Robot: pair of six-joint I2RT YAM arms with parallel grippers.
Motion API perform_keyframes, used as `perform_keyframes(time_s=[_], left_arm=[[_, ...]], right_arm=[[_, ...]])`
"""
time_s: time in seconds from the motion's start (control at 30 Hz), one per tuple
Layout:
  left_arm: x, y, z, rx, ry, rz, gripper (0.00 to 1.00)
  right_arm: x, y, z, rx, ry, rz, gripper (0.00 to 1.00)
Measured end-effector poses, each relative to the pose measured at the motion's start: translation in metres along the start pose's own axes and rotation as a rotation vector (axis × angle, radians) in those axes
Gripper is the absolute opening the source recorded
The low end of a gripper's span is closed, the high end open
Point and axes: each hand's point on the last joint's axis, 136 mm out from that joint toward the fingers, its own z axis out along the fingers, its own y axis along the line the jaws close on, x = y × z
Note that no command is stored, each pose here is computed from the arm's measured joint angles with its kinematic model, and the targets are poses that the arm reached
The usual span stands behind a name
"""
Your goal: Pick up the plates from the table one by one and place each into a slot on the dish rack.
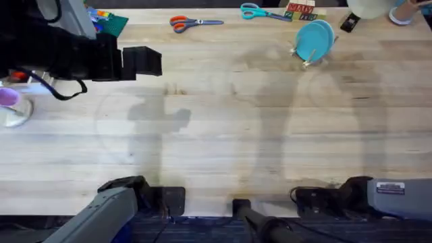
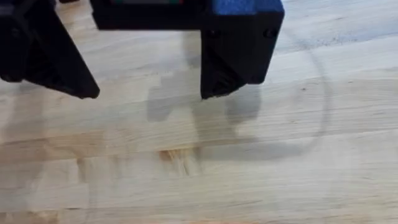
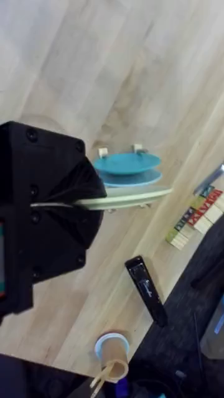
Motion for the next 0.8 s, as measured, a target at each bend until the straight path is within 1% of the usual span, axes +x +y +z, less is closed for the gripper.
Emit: perform_keyframes(time_s=[0.2,0.37,0.8], left_arm=[[0.000,0.000,0.000,0.000,0.000,0.000,0.993],[0.000,0.000,0.000,0.000,0.000,0.000,0.993],[0.000,0.000,0.000,0.000,0.000,0.000,0.993]], right_arm=[[0.005,-0.006,0.024,-0.014,0.017,0.039,0.029],[0.010,-0.008,0.037,-0.026,0.033,0.057,0.029],[0.008,-0.016,0.052,-0.014,0.017,0.063,0.029]])
